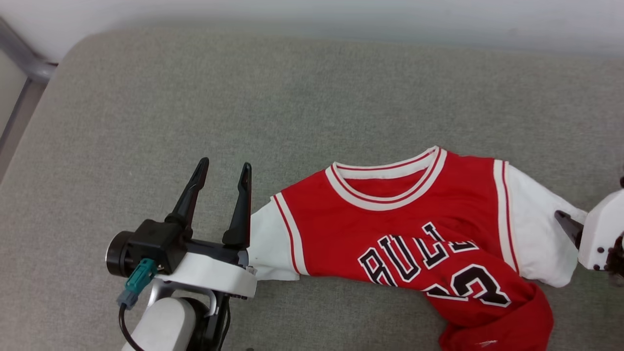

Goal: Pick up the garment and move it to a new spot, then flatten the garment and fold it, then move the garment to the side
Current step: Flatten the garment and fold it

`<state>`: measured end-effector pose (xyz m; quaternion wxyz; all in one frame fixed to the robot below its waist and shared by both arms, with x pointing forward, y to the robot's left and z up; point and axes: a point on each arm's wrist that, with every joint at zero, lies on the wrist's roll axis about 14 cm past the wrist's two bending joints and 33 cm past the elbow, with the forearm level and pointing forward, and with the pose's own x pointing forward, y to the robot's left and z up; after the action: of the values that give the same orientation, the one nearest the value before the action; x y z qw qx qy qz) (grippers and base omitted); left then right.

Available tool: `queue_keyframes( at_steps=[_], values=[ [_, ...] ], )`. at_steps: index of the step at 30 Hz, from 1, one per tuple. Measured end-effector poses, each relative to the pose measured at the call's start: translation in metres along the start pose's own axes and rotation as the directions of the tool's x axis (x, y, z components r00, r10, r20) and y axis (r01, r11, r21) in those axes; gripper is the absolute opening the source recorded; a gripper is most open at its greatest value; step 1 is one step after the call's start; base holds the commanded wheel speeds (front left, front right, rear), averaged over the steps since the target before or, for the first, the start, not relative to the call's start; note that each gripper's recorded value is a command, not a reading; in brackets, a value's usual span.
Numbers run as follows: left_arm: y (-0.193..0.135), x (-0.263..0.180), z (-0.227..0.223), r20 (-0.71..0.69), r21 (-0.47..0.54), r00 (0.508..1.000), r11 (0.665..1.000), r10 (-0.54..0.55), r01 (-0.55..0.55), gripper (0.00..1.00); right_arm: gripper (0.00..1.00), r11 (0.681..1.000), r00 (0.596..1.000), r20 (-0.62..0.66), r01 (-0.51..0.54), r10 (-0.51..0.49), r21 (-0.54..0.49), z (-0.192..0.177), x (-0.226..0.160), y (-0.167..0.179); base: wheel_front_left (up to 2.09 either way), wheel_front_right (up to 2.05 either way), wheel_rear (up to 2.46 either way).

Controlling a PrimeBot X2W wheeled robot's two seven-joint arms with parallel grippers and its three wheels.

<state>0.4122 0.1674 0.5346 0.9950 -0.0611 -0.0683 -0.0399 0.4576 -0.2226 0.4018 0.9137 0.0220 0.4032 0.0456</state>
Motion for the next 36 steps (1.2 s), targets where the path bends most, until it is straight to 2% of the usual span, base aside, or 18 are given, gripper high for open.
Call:
queue_keyframes(
  at_steps=[7, 8, 9, 10, 14, 17, 22, 24, 26, 30, 33, 36],
  values=[
    [0.011, 0.004, -0.025, -0.061, -0.003, 0.998, 1.0, 0.027, -0.027, 1.0, 0.99, 0.999, 0.975, -0.219, -0.049, 0.045, -0.013, -0.031, 0.032, 0.013, 0.0, 0.0, 0.0],
    [0.013, 0.004, -0.028, -0.071, -0.002, 0.997, 0.999, 0.033, -0.033, 1.0, 0.43, 0.999, 0.968, -0.245, -0.052, 0.048, -0.009, -0.035, 0.033, 0.013, 0.0, 0.0, 0.0],
    [0.015, 0.003, -0.031, -0.08, -0.004, 0.996, 0.999, 0.038, -0.039, 1.0, 0.06, 0.998, 0.963, -0.264, -0.056, 0.053, -0.003, -0.037, 0.034, 0.013, 0.0, 0.0, 0.0],
    [0.016, 0.002, -0.034, -0.09, -0.007, 0.995, 0.999, 0.041, -0.042, 1.0, 0.0, 0.998, 0.959, -0.277, -0.062, 0.061, 0.005, -0.038, 0.034, 0.015, 0.0, 0.0, 0.0],
    [0.017, 0.001, -0.04, -0.118, -0.019, 0.992, 0.999, 0.038, -0.041, 1.0, 0.0, 0.996, 0.956, -0.281, -0.081, 0.087, 0.033, -0.039, 0.031, 0.02, 0.0, 0.0, 0.0],
    [0.019, 0.0, -0.045, -0.16, -0.034, 0.987, 0.999, 0.027, -0.033, 1.0, 0.0, 0.996, 0.968, -0.234, -0.08, 0.088, 0.045, -0.032, 0.025, 0.019, 0.0, 0.0, 0.0],
    [0.024, -0.01, -0.068, -0.359, -0.078, 0.933, 0.997, -0.034, 0.007, 1.0, 0.0, 0.996, 0.987, -0.137, -0.079, 0.084, 0.04, -0.016, 0.01, 0.018, 0.0, 0.0, 0.0],
    [0.026, -0.013, -0.077, -0.447, -0.09, 0.893, 0.996, -0.062, 0.024, 1.0, 0.0, 0.996, 0.99, -0.113, -0.075, 0.079, 0.043, -0.014, 0.003, 0.016, 0.0, 0.0, 0.0],
    [0.027, -0.022, -0.091, -0.547, -0.116, 0.832, 0.993, -0.092, 0.034, 1.0, 0.0, 0.997, 0.993, -0.1, -0.066, 0.069, 0.038, -0.014, -0.004, 0.013, 0.0, 0.0, 0.0],
    [0.031, -0.043, -0.118, -0.718, -0.161, 0.685, 0.987, -0.123, 0.008, 1.0, 0.0, 0.997, 0.995, -0.081, -0.062, 0.065, 0.045, -0.018, -0.014, 0.011, 0.0, 0.0, 0.0],
    [0.034, -0.058, -0.137, -0.801, -0.18, 0.585, 0.983, -0.13, -0.027, 1.0, 0.0, 0.997, 0.995, -0.07, -0.064, 0.067, 0.053, -0.019, -0.017, 0.012, 0.0, 0.0, 0.0],
    [0.035, -0.065, -0.151, -0.845, -0.187, 0.516, 0.981, -0.139, -0.042, 1.0, 0.0, 0.996, 0.995, -0.074, -0.063, 0.068, 0.061, -0.024, -0.017, 0.012, 0.0, 0.0, 0.0]
  ],
)
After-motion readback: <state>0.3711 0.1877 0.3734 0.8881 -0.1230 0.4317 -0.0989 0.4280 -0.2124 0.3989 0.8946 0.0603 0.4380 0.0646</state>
